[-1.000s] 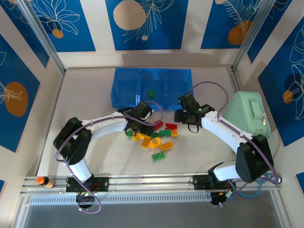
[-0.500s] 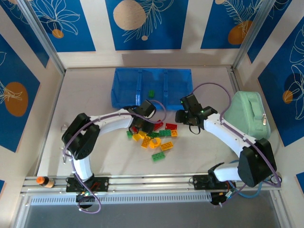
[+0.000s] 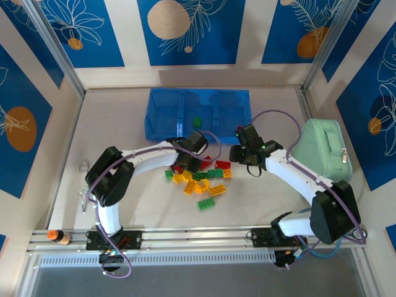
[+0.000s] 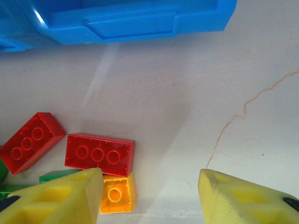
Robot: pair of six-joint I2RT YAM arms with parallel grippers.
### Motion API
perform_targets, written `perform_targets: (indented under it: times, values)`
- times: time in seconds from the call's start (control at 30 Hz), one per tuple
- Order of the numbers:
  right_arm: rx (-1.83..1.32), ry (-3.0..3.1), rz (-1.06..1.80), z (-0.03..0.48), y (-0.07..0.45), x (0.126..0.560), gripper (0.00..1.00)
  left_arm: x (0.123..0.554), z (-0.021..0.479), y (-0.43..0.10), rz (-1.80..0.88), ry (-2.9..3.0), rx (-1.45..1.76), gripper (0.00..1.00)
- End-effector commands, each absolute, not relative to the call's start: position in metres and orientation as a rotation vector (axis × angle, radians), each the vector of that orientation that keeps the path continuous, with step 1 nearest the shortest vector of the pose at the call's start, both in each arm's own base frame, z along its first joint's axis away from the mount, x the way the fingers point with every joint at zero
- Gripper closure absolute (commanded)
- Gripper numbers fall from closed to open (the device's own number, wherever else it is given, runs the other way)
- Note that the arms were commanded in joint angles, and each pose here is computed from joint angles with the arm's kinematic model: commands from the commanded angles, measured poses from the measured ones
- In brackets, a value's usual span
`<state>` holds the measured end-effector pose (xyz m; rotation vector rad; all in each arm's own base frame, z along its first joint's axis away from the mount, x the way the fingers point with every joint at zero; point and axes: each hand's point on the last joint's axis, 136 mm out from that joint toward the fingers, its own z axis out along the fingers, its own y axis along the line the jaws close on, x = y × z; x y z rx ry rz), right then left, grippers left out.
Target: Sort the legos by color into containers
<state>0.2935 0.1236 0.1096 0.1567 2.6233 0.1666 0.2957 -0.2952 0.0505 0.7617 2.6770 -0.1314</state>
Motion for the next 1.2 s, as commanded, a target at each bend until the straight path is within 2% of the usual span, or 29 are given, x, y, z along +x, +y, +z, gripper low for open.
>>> perform_targets:
  times: [0.0,0.2,0.33,0.63,0.87,1.07,1.13,1.17]
  values:
    - [0.188,2.606,0.184,0.114,0.121,0.292,0.44,0.299,0.059,-0.296,-0.082,2.662,0.790,0.69]
    - [0.194,2.601,0.182,0.114,0.118,0.289,0.44,0.315,0.100,-0.303,-0.143,2.582,0.758,0.69]
    - [0.205,2.607,0.182,0.111,0.116,0.287,0.44,0.323,0.110,-0.310,-0.166,2.580,0.759,0.69]
    - [0.224,2.613,0.190,0.103,0.109,0.281,0.44,0.321,0.076,-0.287,-0.134,2.666,0.701,0.69]
    - [0.239,2.628,0.222,0.095,0.112,0.279,0.44,0.322,0.063,-0.286,-0.240,2.690,0.668,0.69]
    - [0.238,2.630,0.220,0.095,0.113,0.278,0.44,0.321,0.058,-0.291,-0.269,2.703,0.681,0.65]
    - [0.239,2.626,0.218,0.096,0.113,0.277,0.44,0.320,0.060,-0.291,-0.276,2.702,0.678,0.59]
    - [0.241,2.629,0.215,0.095,0.112,0.277,0.44,0.320,0.061,-0.292,-0.278,2.699,0.677,0.52]
